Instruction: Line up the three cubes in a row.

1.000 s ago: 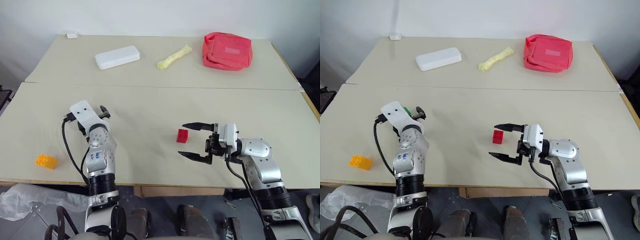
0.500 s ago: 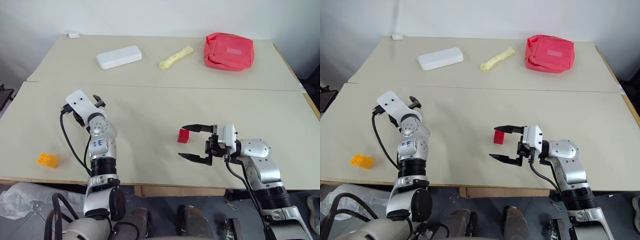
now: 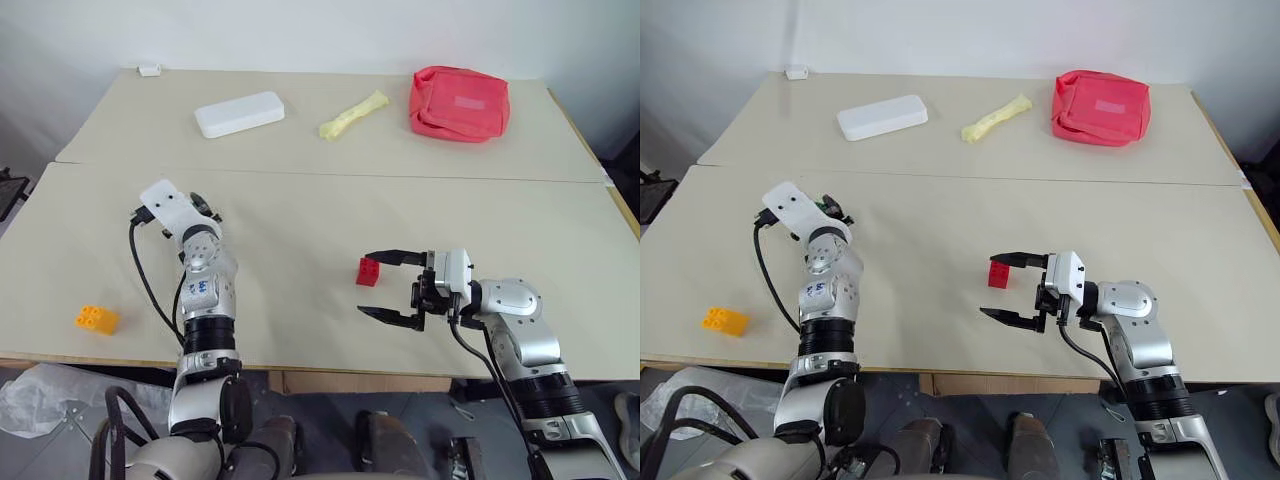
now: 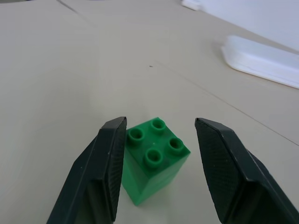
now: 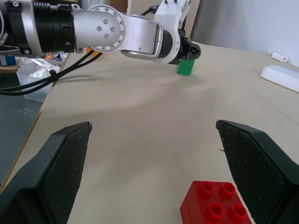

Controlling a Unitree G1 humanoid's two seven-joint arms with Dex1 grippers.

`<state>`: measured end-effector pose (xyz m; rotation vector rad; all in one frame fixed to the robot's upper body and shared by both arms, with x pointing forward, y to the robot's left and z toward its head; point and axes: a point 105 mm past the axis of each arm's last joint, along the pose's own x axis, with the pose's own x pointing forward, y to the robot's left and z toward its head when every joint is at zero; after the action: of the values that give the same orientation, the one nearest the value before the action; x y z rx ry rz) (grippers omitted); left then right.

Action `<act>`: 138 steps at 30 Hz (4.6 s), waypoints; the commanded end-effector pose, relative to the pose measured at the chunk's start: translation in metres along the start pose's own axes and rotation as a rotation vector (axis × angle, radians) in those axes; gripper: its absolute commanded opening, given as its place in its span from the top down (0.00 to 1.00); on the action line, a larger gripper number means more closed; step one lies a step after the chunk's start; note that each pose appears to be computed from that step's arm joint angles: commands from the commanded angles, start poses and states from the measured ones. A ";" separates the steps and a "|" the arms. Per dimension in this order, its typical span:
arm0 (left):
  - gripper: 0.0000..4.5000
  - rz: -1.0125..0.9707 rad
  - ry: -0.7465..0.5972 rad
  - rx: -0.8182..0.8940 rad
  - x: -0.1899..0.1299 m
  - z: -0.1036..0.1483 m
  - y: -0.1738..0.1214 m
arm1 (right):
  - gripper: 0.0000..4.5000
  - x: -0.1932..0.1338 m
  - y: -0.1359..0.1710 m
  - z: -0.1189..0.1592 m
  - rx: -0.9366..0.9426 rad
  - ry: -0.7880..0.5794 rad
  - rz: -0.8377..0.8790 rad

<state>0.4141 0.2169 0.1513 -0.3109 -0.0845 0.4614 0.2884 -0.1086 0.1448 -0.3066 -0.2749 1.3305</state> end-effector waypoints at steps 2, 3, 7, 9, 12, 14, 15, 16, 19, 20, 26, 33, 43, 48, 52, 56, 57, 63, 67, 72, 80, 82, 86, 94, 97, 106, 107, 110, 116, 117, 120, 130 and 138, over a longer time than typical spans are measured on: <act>0.26 -0.195 -0.089 0.036 -0.010 0.028 -0.007 | 0.00 0.001 0.002 0.004 -0.022 -0.020 -0.005; 0.18 -0.225 -0.094 0.054 -0.012 0.031 -0.004 | 0.00 0.001 0.003 0.004 -0.022 -0.020 -0.005; 0.00 -0.329 -0.142 0.225 -0.011 0.052 0.028 | 0.00 -0.002 0.005 0.003 -0.018 -0.017 -0.016; 0.00 -0.384 -0.124 0.266 -0.008 0.056 0.040 | 0.00 -0.002 0.007 0.002 -0.014 -0.015 -0.021; 0.00 -0.507 -0.050 0.277 -0.003 0.052 0.043 | 0.00 -0.001 0.010 0.001 -0.007 -0.019 -0.028; 0.00 -0.596 -0.006 0.303 -0.001 0.044 0.037 | 0.00 0.001 0.011 0.001 -0.004 -0.021 -0.026; 0.00 -0.626 0.012 0.301 0.000 0.041 0.035 | 0.00 0.002 0.012 0.001 -0.003 -0.022 -0.025; 0.00 -0.641 0.038 0.299 0.002 0.036 0.034 | 0.00 0.003 0.012 0.001 -0.004 -0.022 -0.023; 0.00 -0.663 0.100 0.291 0.009 0.022 0.029 | 0.00 0.004 0.012 0.003 -0.009 -0.025 -0.020; 0.00 -0.682 0.129 0.288 0.010 0.015 0.026 | 0.00 0.004 0.012 0.004 -0.011 -0.027 -0.021; 0.00 -0.655 0.187 0.328 0.019 -0.003 0.025 | 0.00 0.001 0.009 0.007 -0.025 -0.018 -0.036; 0.42 -0.655 0.183 0.321 0.022 -0.007 0.022 | 0.00 0.000 0.010 0.008 -0.029 -0.014 -0.050; 0.66 -0.972 -0.063 0.367 -0.003 0.039 -0.018 | 0.00 -0.009 0.011 0.008 -0.038 0.012 -0.083; 0.66 -1.515 -0.097 0.472 -0.067 0.061 -0.049 | 0.00 -0.028 0.011 0.011 -0.039 0.056 -0.110; 0.66 -1.754 0.041 0.628 -0.098 0.042 -0.051 | 0.00 -0.039 0.016 0.015 -0.003 0.065 -0.137; 0.66 -1.842 0.090 0.724 -0.107 0.023 -0.046 | 0.00 -0.047 0.022 0.014 0.006 0.095 -0.144; 0.66 -1.857 0.097 0.730 -0.108 0.020 -0.045 | 0.00 -0.049 0.022 0.015 0.008 0.097 -0.154; 0.66 -1.944 0.226 0.813 -0.108 -0.035 -0.041 | 0.00 -0.059 0.030 0.016 0.021 0.130 -0.167; 0.66 -1.961 0.231 0.849 -0.102 -0.049 -0.045 | 0.00 -0.065 0.036 0.018 0.028 0.151 -0.159; 0.66 -1.968 0.233 0.837 -0.095 -0.057 -0.072 | 0.00 -0.078 0.042 0.021 0.028 0.193 -0.155; 0.66 -1.991 0.239 0.838 -0.096 -0.058 -0.085 | 0.00 -0.078 0.047 0.022 0.024 0.196 -0.190; 0.66 -1.985 0.239 0.836 -0.095 -0.058 -0.087 | 0.00 -0.077 0.048 0.022 0.026 0.194 -0.193; 0.66 -1.990 0.257 0.822 -0.096 -0.058 -0.087 | 0.00 -0.074 0.050 0.022 0.028 0.188 -0.199; 0.18 -1.881 0.082 0.734 -0.075 -0.019 -0.079 | 0.00 -0.059 0.047 0.022 0.041 0.143 -0.137; 0.18 -1.876 0.014 0.728 -0.072 0.003 -0.061 | 0.00 -0.051 0.044 0.021 0.038 0.119 -0.098; 0.18 -1.577 -0.012 0.643 -0.096 0.059 0.020 | 0.00 -0.023 0.039 0.022 0.043 0.028 0.052; 0.18 -1.522 -0.011 0.628 -0.099 0.062 0.028 | 0.00 -0.020 0.038 0.023 0.041 0.016 0.065; 0.18 -1.224 -0.053 0.548 -0.098 0.080 0.066 | 0.00 -0.008 0.032 0.032 0.032 -0.054 0.086; 0.18 -0.736 -0.072 0.437 -0.095 0.093 0.158 | 0.00 0.008 0.034 0.041 0.034 -0.123 0.137; 0.18 -0.703 -0.030 0.454 -0.103 0.086 0.172 | 0.00 0.010 0.035 0.042 0.029 -0.126 0.148; 0.18 -0.645 0.076 0.478 -0.131 0.070 0.200 | 0.00 0.012 0.035 0.045 0.018 -0.130 0.174; 0.38 -0.688 0.266 0.554 -0.160 0.049 0.238 | 0.00 0.013 0.029 0.044 -0.031 -0.123 0.174; 0.92 -0.721 0.223 0.532 -0.131 0.045 0.224 | 0.00 0.014 0.030 0.040 -0.033 -0.115 0.145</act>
<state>0.1949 0.3567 0.1221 0.1839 0.1407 -0.2856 0.2524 -0.0868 0.1666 -0.2716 -0.3396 1.4988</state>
